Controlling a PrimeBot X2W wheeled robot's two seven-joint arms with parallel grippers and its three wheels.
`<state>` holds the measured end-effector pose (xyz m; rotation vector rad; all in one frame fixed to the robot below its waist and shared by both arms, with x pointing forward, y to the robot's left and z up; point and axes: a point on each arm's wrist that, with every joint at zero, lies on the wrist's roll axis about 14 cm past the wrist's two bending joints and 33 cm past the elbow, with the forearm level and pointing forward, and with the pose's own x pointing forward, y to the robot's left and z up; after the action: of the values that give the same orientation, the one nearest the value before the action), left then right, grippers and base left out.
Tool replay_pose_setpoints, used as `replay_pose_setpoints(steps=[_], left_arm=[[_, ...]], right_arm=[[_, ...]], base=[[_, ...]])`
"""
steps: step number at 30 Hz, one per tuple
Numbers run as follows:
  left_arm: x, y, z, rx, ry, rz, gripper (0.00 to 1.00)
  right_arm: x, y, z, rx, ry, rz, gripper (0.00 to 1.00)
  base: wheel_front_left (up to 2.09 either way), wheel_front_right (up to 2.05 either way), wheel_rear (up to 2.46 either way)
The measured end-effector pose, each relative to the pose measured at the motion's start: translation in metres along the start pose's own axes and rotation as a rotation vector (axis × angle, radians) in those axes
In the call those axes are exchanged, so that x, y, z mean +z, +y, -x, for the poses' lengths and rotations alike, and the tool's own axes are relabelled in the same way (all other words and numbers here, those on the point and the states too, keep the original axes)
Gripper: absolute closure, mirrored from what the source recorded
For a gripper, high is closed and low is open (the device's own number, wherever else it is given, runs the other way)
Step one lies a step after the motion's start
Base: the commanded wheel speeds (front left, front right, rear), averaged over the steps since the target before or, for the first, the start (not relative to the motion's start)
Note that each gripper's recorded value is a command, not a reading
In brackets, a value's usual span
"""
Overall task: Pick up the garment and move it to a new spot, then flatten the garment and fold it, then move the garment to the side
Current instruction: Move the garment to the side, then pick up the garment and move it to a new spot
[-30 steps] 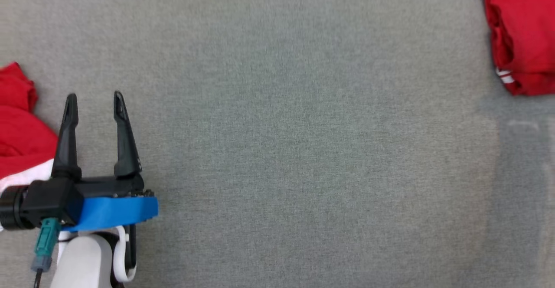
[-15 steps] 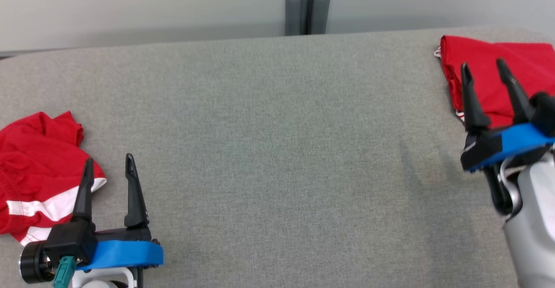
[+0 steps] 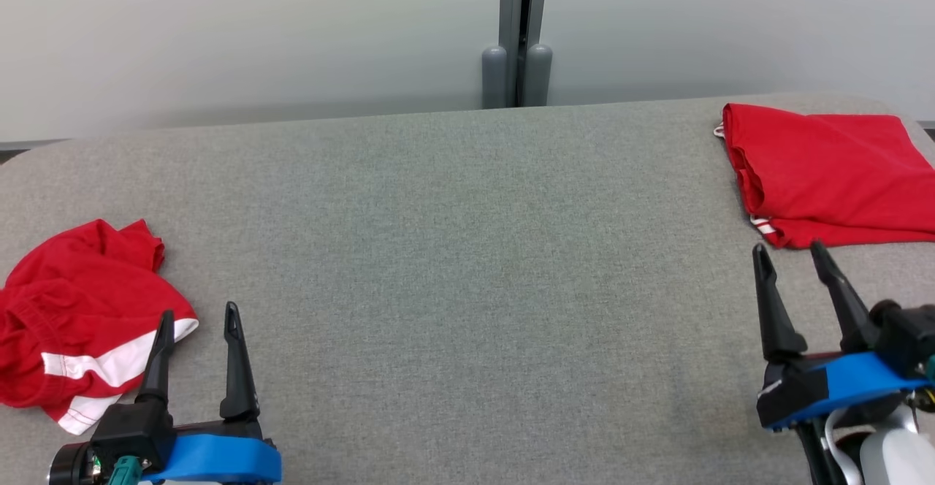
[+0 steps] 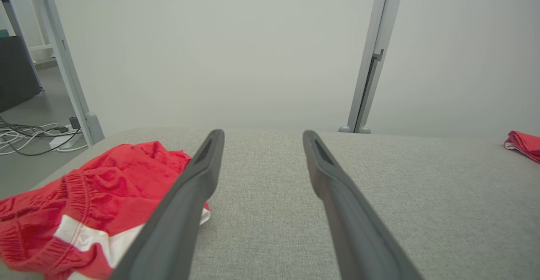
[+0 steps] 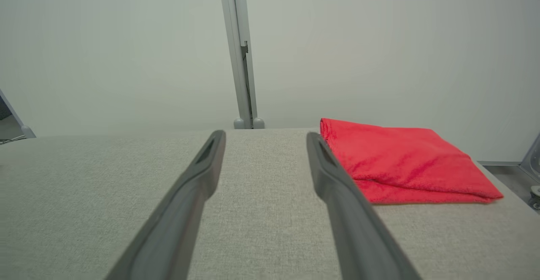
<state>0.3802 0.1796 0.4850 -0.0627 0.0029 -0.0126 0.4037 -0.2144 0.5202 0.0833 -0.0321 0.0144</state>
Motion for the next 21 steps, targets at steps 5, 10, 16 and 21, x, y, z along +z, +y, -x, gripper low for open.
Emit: replay_pose_setpoints(steps=[5,10,16,21], left_arm=[[-0.001,0.003,0.008,0.007,0.009,0.002,0.0],[-0.002,0.003,0.013,0.011,0.018,0.004,0.0],[-0.003,0.003,0.019,0.013,0.029,0.008,0.0],[-0.002,0.005,0.022,0.022,0.031,0.008,0.0]], right_arm=[[-0.001,0.012,0.022,0.003,0.025,-0.015,0.0],[-0.003,0.022,0.033,0.021,0.048,-0.024,0.0],[-0.006,0.025,0.039,0.026,0.063,-0.024,0.0],[-0.006,0.026,0.043,0.028,0.067,-0.024,0.0]], base=[[0.0,0.0,0.0],[0.0,0.0,0.0],[0.0,0.0,0.0],[0.0,0.0,0.0]])
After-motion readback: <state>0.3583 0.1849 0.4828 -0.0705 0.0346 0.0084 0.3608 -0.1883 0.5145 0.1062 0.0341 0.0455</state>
